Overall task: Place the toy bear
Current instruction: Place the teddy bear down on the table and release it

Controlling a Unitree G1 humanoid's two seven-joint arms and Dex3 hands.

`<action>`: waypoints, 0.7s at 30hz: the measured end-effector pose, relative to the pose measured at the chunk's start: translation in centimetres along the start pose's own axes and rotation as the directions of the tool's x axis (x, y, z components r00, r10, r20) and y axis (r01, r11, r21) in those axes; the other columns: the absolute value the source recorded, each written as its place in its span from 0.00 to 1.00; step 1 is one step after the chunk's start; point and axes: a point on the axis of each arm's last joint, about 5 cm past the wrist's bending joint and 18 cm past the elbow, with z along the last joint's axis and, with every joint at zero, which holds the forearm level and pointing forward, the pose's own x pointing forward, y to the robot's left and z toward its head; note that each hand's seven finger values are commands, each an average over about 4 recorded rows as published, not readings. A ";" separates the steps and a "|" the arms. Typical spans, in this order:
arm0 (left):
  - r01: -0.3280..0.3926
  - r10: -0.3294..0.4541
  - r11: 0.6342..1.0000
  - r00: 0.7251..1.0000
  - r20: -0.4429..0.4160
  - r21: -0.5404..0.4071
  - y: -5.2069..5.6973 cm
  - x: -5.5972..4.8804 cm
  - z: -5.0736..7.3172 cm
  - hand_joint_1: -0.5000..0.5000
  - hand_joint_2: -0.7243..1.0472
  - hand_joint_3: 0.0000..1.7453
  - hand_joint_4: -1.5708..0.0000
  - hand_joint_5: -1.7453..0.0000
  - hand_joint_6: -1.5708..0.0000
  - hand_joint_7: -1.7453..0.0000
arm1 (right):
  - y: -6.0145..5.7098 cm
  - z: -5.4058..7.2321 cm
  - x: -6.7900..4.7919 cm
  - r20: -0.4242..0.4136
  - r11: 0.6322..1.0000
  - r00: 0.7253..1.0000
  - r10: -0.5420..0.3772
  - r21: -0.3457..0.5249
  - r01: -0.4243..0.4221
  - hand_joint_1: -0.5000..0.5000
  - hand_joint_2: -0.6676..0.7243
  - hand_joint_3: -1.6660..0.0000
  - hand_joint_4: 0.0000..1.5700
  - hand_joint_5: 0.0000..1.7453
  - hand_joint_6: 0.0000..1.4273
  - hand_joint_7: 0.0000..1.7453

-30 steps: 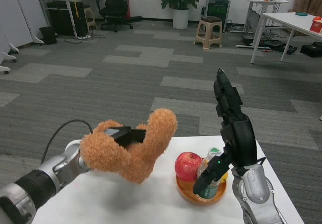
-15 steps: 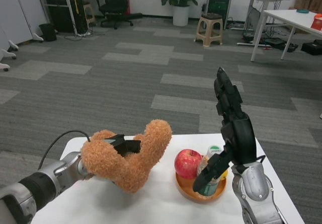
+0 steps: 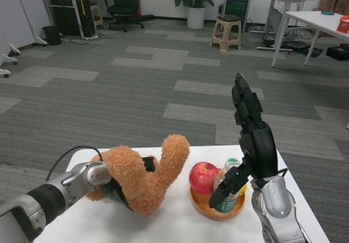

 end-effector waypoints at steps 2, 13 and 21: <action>0.009 -0.009 1.000 1.000 0.009 -0.004 0.1 0.0 0.2 0.09 1.00 0.25 1.00 0.00 1.00 0.27 | 0.0 0.0 0.0 0.000 1.000 1.000 0.000 0.000 0.000 0.08 0.82 1.00 0.00 0.00 0.00 0.00; 0.054 -0.054 0.998 0.999 0.001 -0.013 0.5 -0.2 0.5 0.09 1.00 0.07 1.00 0.00 1.00 0.40 | 0.0 0.0 0.0 0.000 1.000 1.000 0.000 0.000 0.000 0.08 0.82 1.00 0.00 0.00 0.00 0.00; 0.057 -0.057 0.997 0.998 0.012 -0.056 0.5 -0.2 0.4 0.02 0.04 0.05 1.00 0.00 1.00 0.43 | 0.0 0.0 0.0 0.000 1.000 1.000 0.000 0.000 0.000 0.08 0.82 1.00 0.00 0.00 0.00 0.00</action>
